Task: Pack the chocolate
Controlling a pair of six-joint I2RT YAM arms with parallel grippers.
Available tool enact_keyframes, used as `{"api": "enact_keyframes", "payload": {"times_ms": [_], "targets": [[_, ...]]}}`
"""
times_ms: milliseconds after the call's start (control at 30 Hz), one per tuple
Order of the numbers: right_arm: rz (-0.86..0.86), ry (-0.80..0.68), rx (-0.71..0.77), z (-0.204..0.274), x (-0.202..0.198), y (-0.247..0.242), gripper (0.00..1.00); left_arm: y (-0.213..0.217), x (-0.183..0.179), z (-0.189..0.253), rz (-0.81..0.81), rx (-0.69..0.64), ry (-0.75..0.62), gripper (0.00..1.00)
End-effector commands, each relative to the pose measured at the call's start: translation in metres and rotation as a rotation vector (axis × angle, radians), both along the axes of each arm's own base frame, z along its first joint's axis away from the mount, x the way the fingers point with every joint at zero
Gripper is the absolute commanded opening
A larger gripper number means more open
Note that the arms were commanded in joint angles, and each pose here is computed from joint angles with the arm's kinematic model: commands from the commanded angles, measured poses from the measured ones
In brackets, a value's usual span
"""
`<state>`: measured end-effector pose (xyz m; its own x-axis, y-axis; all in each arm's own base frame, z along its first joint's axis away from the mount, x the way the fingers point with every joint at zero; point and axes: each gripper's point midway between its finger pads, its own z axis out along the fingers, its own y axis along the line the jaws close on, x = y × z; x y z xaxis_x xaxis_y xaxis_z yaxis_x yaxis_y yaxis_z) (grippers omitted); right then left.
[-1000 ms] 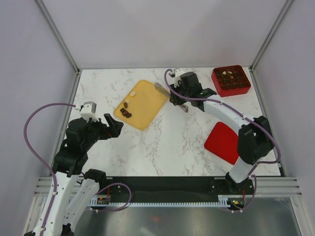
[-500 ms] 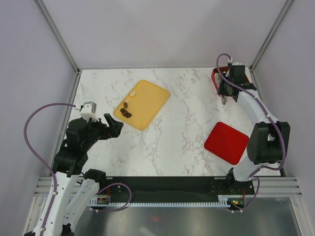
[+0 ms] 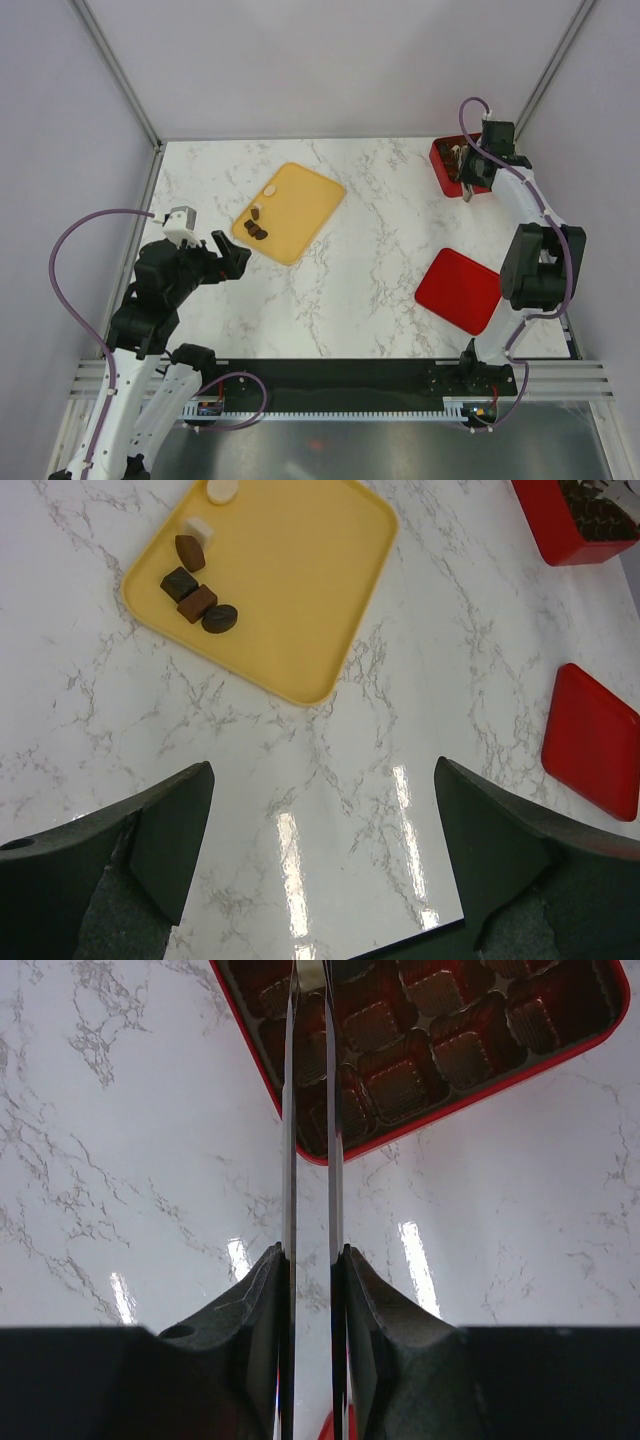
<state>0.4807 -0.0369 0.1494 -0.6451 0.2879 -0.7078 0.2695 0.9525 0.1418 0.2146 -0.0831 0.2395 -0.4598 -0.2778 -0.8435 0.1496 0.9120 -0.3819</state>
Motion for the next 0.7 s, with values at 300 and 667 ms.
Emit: {"api": "enact_keyframes", "payload": {"times_ms": [300,667], "targets": [[0.036,-0.051,0.046,0.013,0.026,0.008,0.36,0.001,0.005,0.002,0.003,0.010,-0.022,1.00],[0.039,-0.035,0.051,0.006,0.027,0.008,0.41,0.001,0.006,0.002,0.004,0.011,-0.022,1.00]]}}
